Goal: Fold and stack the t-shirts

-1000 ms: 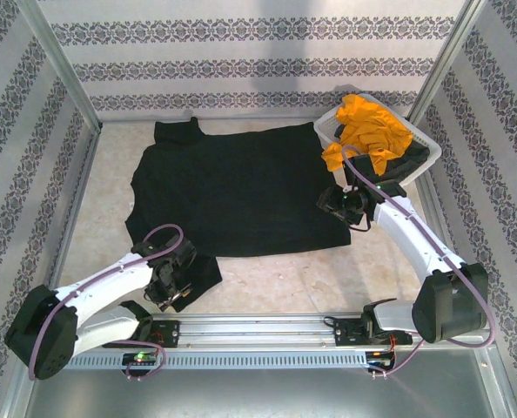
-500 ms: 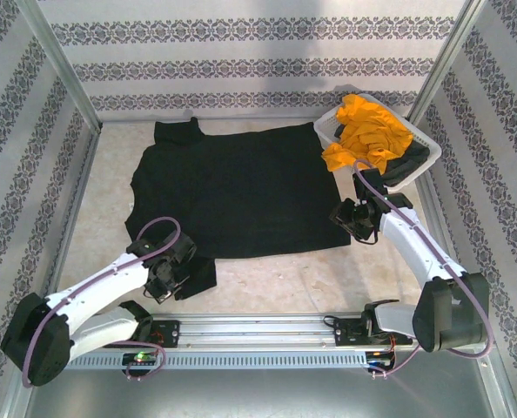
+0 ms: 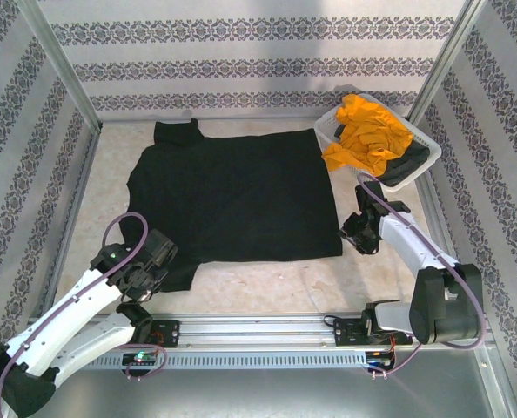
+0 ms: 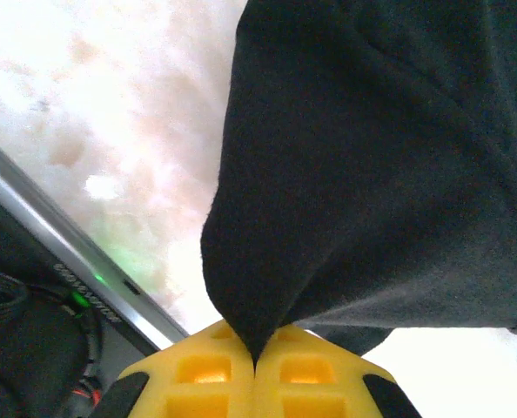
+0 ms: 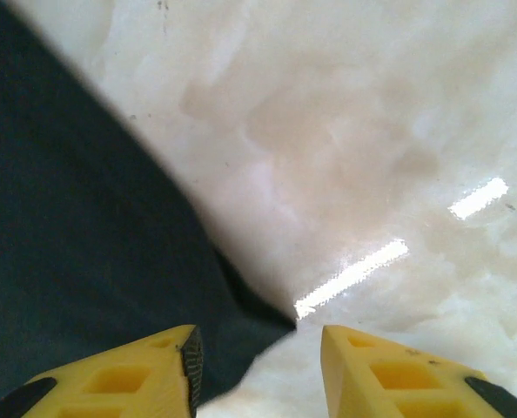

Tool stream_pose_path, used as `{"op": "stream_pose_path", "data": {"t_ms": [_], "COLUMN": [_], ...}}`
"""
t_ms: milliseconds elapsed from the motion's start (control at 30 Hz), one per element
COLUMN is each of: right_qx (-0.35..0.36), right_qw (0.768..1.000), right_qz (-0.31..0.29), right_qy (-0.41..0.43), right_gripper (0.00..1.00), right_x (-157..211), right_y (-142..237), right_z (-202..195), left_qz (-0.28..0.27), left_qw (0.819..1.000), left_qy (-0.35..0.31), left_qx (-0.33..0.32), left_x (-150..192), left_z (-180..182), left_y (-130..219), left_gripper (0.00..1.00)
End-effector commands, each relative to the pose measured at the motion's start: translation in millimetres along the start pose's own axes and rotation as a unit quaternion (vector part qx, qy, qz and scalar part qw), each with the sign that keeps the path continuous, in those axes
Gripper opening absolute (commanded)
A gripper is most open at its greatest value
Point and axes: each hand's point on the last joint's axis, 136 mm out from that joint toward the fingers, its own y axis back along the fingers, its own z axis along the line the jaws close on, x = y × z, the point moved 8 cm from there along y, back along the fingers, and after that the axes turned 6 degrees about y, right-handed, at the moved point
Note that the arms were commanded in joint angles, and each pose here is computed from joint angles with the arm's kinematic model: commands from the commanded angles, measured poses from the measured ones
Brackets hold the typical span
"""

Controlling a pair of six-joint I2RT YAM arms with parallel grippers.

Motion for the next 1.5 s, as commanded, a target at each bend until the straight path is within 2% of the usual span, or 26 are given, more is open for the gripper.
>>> {"op": "stream_pose_path", "data": {"t_ms": [0,400,633,933,967,1100,1167,1267,1467], "right_qx": [0.014,0.017,0.025,0.032,0.033,0.039,0.033,0.018,-0.025], "right_qw": [0.999,0.999,0.998,0.996,0.996,0.996,0.997,0.998,0.999], "right_qz": [0.023,0.036,0.055,0.074,0.078,0.07,0.055,0.034,0.018], "right_qy": [-0.019,0.022,0.027,0.03,0.03,0.031,0.035,0.043,0.039], "right_gripper": [0.4,0.39,0.33,0.32,0.3,0.05,0.0,0.0,0.0], "right_x": [6,58,62,59,59,56,53,49,41], "right_y": [-12,-10,-25,-49,-51,-51,-44,-26,9], "right_z": [-6,-5,-3,6,7,7,9,14,31], "left_qz": [-0.031,-0.027,-0.028,-0.029,-0.03,-0.035,-0.042,-0.063,-0.117], "left_qw": [0.998,0.999,0.999,0.999,0.999,0.999,0.999,0.998,0.99], "left_qy": [0.007,0.002,-0.005,-0.007,-0.006,-0.001,0.0,-0.001,-0.034], "left_qx": [-0.049,-0.042,-0.042,-0.039,-0.039,-0.035,-0.03,-0.009,0.066], "left_x": [-6,-5,-5,-4,-5,-6,-7,-13,-32], "left_z": [19,17,13,10,11,9,8,1,-43], "left_y": [6,2,0,-1,0,0,2,10,45], "left_gripper": [0.0,0.0,0.0,0.0,0.0,0.0,0.0,0.0,0.0]}}
